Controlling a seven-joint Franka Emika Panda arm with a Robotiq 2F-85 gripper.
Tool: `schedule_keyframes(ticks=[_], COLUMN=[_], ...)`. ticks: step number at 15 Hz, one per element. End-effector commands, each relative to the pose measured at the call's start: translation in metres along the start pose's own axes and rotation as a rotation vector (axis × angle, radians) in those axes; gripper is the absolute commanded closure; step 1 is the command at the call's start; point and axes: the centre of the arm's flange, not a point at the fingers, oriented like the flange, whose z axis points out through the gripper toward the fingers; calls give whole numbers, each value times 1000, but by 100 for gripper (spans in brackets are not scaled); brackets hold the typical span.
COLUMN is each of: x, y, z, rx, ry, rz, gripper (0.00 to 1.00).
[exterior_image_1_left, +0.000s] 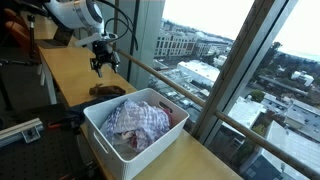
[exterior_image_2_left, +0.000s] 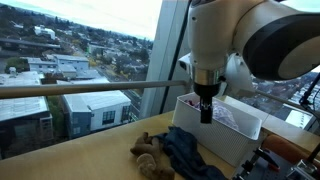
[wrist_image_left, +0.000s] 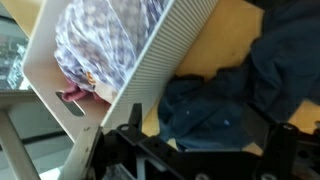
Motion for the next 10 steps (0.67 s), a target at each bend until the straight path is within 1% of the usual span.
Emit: schedule_keyframes(ticks=[1,3,5,7,10], x=[29,40,46,57,65], y=[-13,-17,-16,-10,-10], z=[17,32,52,77,114], rx=[136,214,281,339,381], ry=[145,196,215,216,179], rz=[-18,-13,4,21,32], gripper=[0,0,0,0,0])
